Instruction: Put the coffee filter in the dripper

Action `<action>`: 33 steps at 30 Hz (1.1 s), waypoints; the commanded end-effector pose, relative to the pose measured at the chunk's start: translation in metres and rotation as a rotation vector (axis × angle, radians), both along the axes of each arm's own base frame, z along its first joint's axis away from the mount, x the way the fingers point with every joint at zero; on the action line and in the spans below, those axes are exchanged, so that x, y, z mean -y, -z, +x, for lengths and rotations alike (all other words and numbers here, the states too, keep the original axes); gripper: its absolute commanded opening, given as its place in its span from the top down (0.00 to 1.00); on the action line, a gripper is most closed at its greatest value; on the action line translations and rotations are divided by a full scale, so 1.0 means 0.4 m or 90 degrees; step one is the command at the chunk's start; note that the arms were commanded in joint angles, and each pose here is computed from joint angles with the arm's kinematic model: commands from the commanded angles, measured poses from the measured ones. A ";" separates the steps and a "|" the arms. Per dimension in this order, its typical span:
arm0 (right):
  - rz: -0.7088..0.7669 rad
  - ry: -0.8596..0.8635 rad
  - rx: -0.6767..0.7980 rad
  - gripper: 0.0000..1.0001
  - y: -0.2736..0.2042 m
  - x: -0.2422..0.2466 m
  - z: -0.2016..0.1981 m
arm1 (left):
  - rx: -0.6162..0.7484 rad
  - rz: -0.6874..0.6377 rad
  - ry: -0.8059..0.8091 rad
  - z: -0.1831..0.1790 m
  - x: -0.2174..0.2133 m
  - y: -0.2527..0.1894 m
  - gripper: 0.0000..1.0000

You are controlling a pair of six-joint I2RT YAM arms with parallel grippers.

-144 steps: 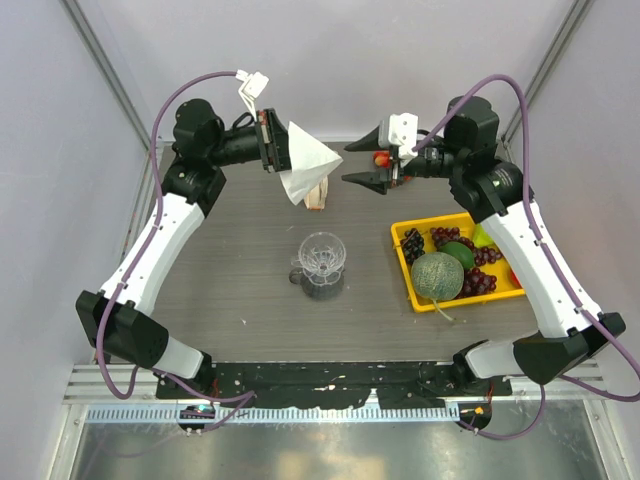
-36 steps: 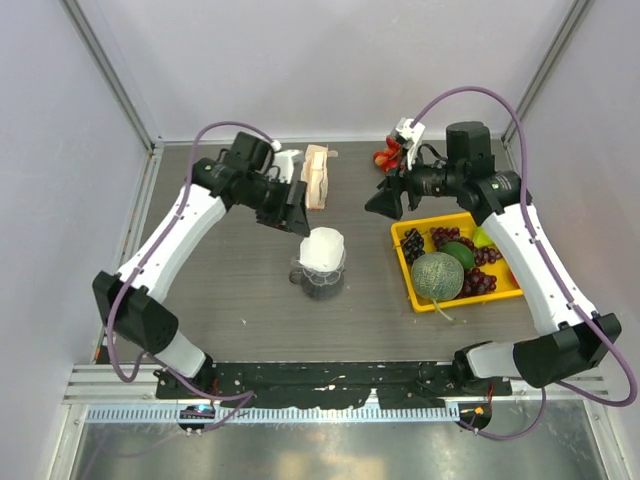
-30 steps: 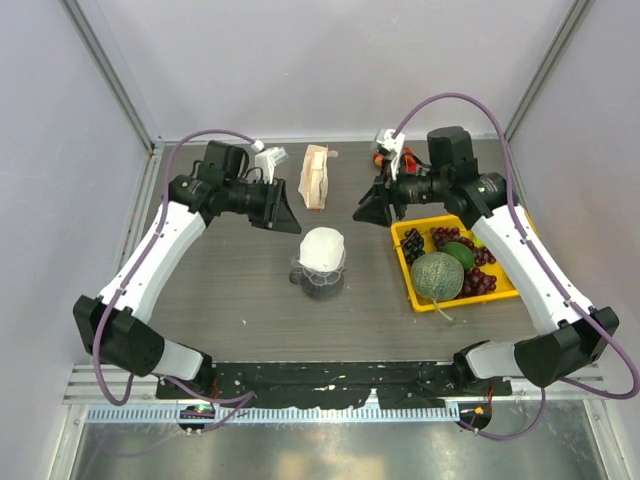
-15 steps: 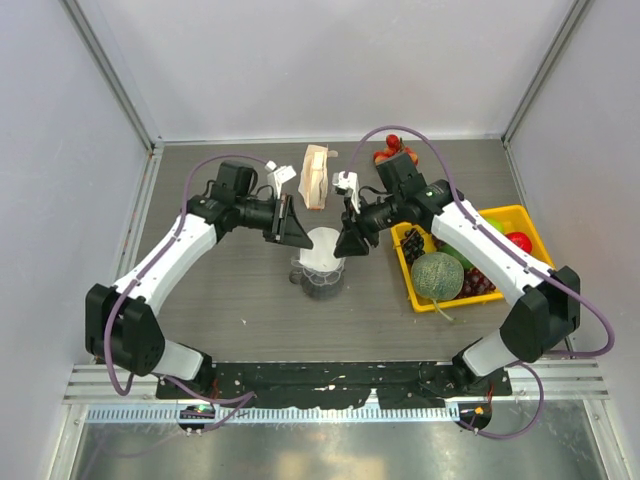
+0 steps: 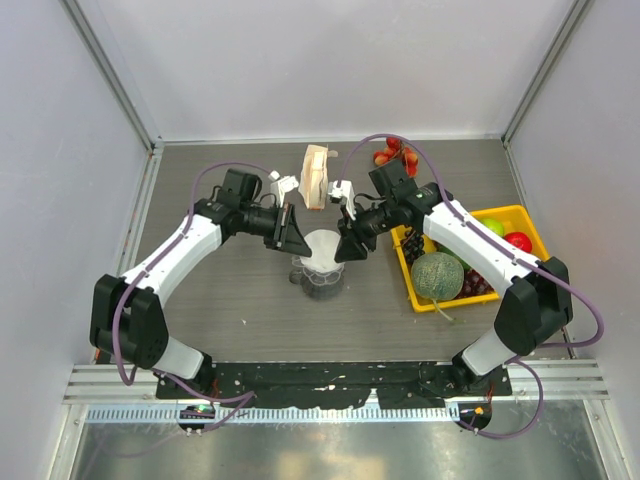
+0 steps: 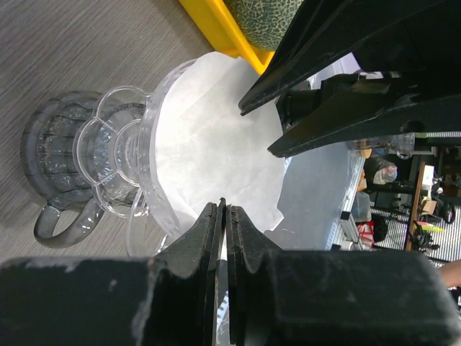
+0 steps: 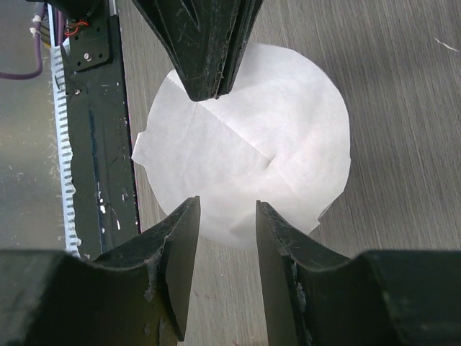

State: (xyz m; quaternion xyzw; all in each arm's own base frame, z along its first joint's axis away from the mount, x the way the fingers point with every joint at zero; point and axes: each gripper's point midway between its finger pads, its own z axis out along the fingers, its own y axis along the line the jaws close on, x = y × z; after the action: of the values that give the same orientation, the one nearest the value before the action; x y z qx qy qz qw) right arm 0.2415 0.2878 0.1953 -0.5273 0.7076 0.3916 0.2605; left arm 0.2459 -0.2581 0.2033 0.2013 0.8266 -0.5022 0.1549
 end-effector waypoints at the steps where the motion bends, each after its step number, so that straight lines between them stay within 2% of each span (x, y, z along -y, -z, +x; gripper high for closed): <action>1: 0.000 -0.010 0.020 0.57 0.003 -0.002 0.001 | 0.025 -0.002 0.013 0.002 0.003 0.014 0.87; 21: -0.024 -0.019 0.006 0.57 0.044 0.002 -0.014 | 0.057 0.017 0.021 -0.005 -0.012 0.044 0.87; 27: -0.014 -0.023 0.016 0.57 0.018 -0.005 -0.011 | 0.071 0.015 0.021 -0.005 -0.013 0.034 0.87; 33: 0.011 -0.040 0.031 0.57 -0.035 -0.034 -0.023 | 0.111 -0.002 0.038 -0.015 -0.001 0.002 0.81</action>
State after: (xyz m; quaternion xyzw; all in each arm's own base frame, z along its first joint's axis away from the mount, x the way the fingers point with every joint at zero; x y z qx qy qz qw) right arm 0.2353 0.2931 0.1909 -0.5470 0.6945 0.3884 0.2600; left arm 0.2420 -0.2570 0.1916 0.2368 0.8172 -0.4959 0.1736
